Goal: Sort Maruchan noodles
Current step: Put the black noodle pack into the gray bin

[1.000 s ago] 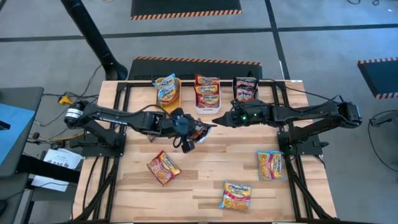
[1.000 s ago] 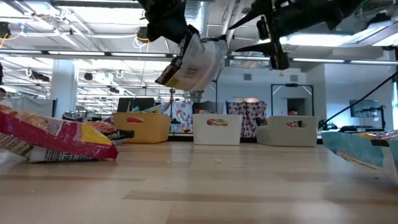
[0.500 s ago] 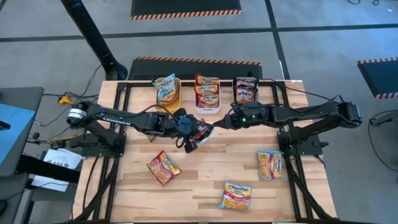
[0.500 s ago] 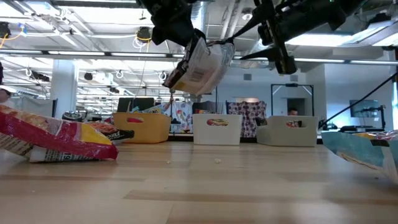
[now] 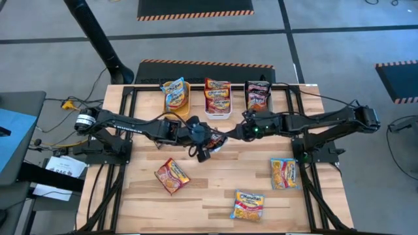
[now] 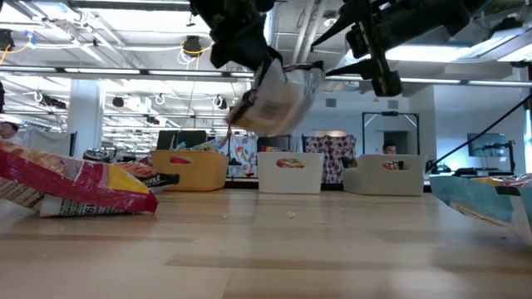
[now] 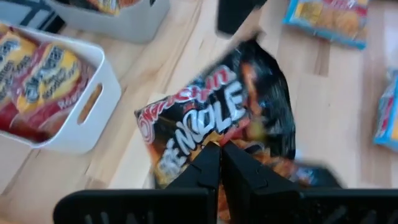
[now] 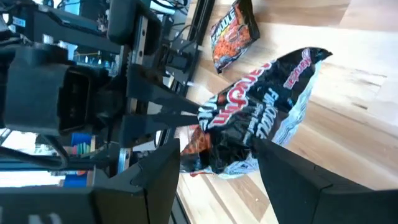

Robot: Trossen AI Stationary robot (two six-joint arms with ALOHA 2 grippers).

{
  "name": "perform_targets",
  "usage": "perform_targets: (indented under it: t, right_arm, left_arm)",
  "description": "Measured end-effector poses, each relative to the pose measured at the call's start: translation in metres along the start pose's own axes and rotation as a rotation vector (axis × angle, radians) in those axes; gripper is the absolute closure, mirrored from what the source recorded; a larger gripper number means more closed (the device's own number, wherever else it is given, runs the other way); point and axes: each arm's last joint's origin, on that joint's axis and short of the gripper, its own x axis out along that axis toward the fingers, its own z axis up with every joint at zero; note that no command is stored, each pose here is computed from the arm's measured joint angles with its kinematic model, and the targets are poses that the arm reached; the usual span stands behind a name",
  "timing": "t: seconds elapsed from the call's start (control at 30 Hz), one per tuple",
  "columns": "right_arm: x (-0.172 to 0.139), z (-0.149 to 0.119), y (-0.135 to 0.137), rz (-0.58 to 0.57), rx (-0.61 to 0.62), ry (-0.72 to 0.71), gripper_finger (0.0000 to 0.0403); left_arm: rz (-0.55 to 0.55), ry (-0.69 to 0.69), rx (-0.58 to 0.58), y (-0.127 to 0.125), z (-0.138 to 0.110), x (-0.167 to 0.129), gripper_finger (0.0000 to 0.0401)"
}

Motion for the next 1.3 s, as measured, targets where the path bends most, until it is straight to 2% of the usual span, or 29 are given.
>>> perform_targets:
  t: [0.37, 0.7, 1.13, 1.3]
  right_arm:
    - [0.0, -0.008, -0.007, -0.086, -0.002, 0.042, 0.0163]
    - [0.0, -0.006, -0.001, -0.03, 0.049, 0.018, 0.0163]
    - [0.015, -0.009, -0.011, -0.078, 0.063, 0.011, 0.0164]
    - [0.027, -0.011, -0.014, -0.049, 0.06, 0.041, 0.02]
  left_arm:
    - [-0.004, -0.043, -0.001, -0.001, 0.004, 0.0, 0.0401]
    - [-0.006, -0.056, -0.006, -0.001, 0.006, 0.0, 0.0401]
    - [-0.029, -0.12, -0.022, -0.003, 0.012, -0.001, 0.0401]
    - [-0.031, -0.116, -0.021, -0.003, 0.012, -0.001, 0.0401]
